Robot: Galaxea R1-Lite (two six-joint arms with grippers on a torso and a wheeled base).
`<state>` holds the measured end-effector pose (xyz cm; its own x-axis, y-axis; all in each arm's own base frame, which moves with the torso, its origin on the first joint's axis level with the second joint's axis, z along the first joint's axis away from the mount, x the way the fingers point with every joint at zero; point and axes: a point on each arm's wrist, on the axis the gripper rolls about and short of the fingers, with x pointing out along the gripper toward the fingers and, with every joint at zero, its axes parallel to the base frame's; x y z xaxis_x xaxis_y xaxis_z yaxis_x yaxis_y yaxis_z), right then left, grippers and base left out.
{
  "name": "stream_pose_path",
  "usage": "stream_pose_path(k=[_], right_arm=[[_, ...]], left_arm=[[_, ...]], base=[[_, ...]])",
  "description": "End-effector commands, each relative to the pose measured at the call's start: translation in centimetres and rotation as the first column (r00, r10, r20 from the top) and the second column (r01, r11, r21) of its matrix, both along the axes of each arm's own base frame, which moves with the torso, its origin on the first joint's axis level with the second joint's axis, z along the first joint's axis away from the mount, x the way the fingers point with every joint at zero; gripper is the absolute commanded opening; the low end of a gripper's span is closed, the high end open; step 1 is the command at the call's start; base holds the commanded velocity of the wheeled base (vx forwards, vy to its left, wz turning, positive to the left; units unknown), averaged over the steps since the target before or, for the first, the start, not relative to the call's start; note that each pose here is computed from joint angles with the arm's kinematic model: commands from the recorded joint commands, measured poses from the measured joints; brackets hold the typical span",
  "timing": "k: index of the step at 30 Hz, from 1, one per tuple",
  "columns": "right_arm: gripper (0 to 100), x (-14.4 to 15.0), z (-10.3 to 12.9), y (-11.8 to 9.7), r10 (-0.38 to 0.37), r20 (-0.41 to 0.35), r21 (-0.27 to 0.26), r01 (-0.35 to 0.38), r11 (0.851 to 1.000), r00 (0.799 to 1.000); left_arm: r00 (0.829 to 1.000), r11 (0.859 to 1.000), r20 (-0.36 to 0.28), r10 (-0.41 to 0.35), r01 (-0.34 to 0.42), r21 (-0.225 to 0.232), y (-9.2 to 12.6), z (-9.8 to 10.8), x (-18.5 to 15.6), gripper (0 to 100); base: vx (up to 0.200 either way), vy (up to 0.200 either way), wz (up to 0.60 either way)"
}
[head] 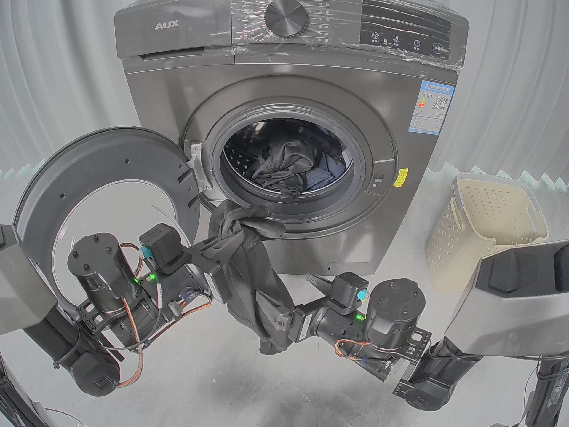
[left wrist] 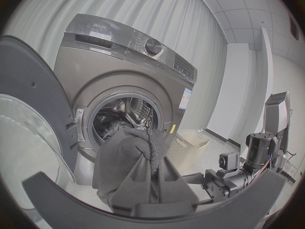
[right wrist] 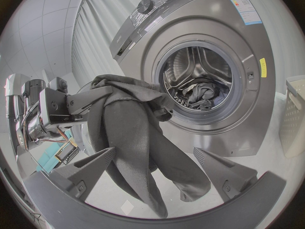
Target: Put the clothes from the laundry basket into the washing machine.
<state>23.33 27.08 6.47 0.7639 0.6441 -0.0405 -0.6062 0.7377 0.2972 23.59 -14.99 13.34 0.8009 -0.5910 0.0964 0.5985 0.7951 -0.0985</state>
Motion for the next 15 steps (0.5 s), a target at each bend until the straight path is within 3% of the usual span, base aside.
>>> stream_pose_path(k=[1, 15], right_arm=[[100, 0.2, -1.0, 0.8, 0.019, -0.001, 0.001, -0.019, 1.000, 1.000], [100, -0.8, -0.8, 1.6, 0.081, -0.016, 0.029, -0.080, 0.996, 0.997]], left_arm=[[1.000, 1.000, 0.000, -0.001, 0.001, 0.001, 0.0, 0.0, 0.0, 0], [1.000, 1.000, -0.002, 0.008, -0.008, 0.002, 0.1, -0.1, 0.3, 0]], base=[[0.000, 0.000, 0.00], [0.000, 0.000, 0.00]])
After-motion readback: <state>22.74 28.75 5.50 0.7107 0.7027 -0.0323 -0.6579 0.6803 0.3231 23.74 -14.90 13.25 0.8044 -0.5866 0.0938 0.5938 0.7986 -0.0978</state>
